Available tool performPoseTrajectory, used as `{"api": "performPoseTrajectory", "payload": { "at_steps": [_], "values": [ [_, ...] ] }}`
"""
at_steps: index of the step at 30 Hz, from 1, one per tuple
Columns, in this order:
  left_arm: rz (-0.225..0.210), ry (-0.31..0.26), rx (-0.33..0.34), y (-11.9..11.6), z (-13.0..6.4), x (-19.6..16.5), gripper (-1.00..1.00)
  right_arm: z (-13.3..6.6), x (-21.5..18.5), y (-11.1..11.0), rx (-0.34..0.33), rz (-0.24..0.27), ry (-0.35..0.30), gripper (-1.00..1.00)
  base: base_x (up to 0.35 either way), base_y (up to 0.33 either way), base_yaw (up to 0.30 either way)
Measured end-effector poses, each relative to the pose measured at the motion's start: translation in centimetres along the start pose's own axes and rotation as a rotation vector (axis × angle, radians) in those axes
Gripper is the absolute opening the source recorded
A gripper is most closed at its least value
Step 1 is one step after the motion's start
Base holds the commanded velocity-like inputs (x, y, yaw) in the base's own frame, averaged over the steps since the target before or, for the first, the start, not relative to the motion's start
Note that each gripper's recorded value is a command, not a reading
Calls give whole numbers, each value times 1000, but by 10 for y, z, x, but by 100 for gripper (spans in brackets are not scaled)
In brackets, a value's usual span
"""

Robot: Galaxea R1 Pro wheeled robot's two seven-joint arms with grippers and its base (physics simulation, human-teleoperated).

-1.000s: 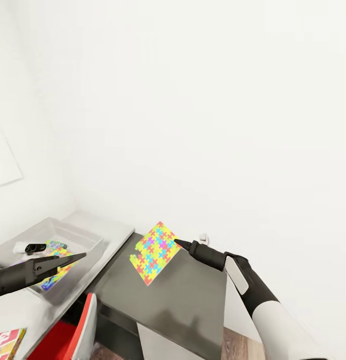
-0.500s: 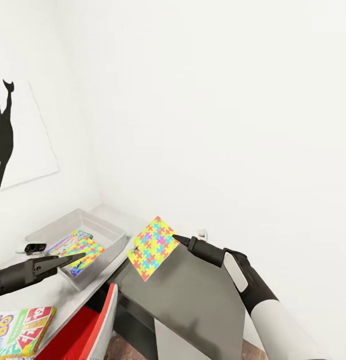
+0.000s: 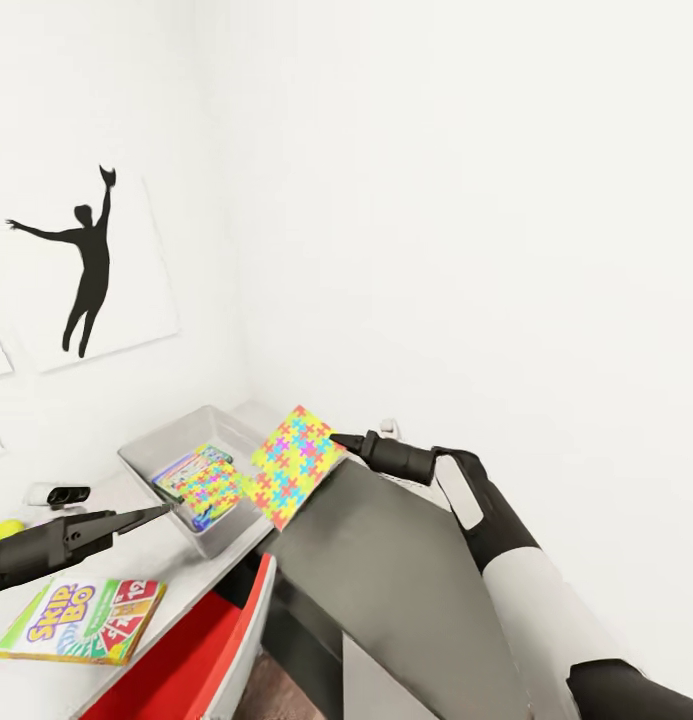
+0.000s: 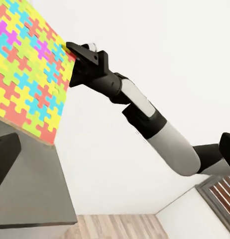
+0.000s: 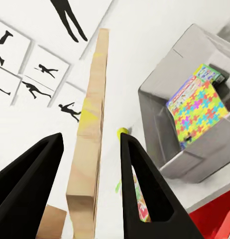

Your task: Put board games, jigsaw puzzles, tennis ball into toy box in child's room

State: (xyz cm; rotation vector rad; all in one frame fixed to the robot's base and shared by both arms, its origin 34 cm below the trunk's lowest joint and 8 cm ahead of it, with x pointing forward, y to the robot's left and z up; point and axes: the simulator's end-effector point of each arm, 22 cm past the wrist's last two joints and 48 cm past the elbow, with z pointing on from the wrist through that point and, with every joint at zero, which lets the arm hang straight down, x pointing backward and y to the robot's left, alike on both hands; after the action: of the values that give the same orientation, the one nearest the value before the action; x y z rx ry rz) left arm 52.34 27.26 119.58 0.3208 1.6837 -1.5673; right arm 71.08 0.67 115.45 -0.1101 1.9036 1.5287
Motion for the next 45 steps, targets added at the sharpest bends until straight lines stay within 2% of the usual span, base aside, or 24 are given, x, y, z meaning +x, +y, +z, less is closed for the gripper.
{"api": "performPoseTrajectory", "payload": {
  "at_steps": [6,10,17,23,39,45],
  "values": [
    [0,-1,0,0,0,0,100,7,-26,20,2,-38,0,-100,0,0,290],
    [1,-1,-1,0,0,0,100,10,-41,25,22,-62,-6,-100,0,0,290],
    [2,-2,-2,0,-1,-1,100,28,-61,22,149,-89,-18,-100,0,0,291],
    [0,-1,-3,1,-1,-1,100,36,-74,14,215,-96,-32,-100,0,0,278],
    [-2,0,-4,2,-1,0,100,35,-82,7,234,-102,-55,-100,0,2,31],
    [-1,0,-4,2,-1,0,100,35,-82,6,235,-102,-55,-100,-5,183,208]
  ]
}}
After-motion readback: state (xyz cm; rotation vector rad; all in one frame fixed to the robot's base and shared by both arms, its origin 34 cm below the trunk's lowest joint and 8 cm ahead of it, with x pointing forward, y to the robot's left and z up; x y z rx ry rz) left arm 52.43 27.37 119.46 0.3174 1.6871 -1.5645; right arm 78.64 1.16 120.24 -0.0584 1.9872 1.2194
